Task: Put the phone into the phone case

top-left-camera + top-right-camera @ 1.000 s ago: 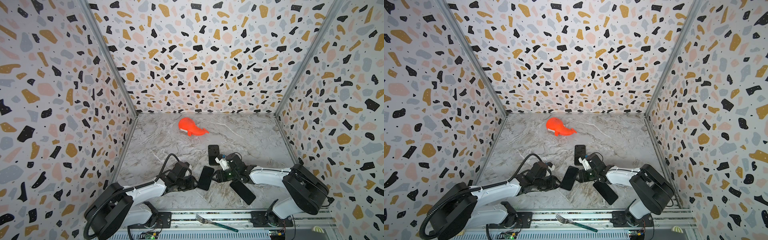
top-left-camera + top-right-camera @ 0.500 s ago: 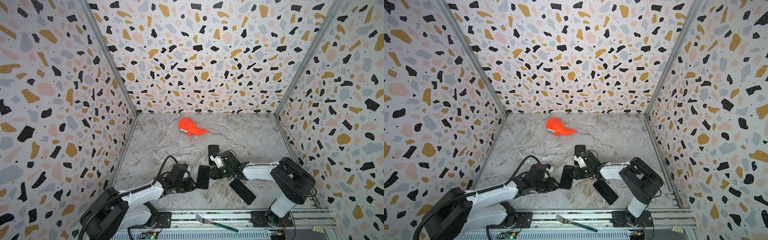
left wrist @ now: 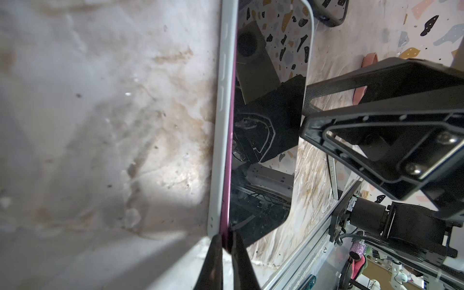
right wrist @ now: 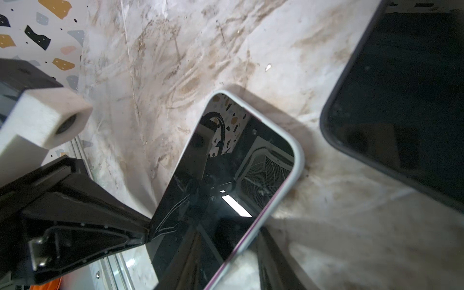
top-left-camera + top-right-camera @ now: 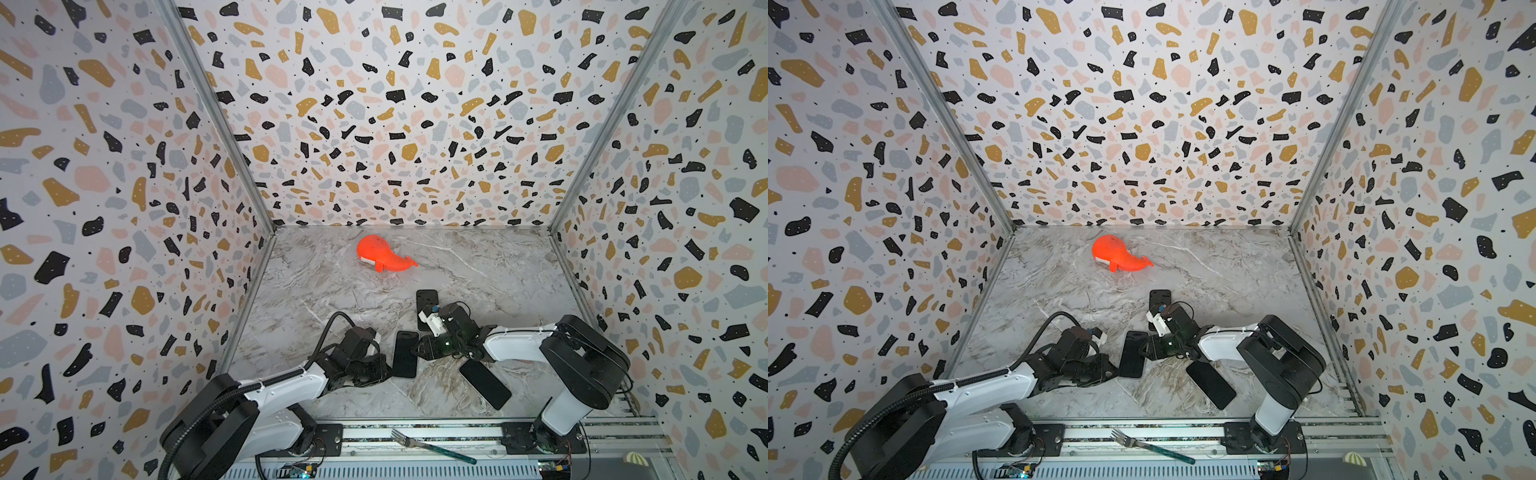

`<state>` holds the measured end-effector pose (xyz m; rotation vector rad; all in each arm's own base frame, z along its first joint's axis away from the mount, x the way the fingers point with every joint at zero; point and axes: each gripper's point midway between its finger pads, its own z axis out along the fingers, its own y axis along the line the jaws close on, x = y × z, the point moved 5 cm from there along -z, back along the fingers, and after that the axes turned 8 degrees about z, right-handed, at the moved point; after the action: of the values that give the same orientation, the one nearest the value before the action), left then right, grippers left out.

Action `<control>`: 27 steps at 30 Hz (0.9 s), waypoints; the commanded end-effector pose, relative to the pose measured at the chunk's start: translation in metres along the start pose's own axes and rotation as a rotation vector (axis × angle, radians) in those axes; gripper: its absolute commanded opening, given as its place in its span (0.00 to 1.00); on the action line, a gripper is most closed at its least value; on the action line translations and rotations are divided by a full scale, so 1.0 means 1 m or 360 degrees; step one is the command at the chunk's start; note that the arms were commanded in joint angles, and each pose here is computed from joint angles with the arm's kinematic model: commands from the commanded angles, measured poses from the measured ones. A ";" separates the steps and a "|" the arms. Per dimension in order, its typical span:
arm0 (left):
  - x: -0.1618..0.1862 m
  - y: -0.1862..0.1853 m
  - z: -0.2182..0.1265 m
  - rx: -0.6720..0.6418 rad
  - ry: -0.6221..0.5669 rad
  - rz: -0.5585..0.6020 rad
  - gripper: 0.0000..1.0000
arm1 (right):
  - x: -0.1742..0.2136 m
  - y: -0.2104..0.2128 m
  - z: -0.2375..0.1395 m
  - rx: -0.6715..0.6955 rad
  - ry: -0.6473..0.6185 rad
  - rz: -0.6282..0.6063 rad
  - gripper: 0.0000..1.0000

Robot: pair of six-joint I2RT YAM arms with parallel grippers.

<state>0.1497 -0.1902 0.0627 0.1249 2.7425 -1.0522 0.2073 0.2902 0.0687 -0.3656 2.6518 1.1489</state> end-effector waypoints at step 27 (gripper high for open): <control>-0.005 0.009 -0.001 -0.0160 -0.0023 0.0008 0.29 | 0.017 0.028 -0.027 0.0167 -0.0013 -0.0076 0.39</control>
<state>0.1545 -0.1859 0.0600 0.1137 2.7440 -0.9755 0.1807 0.2876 0.0906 -0.4030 2.6697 1.0425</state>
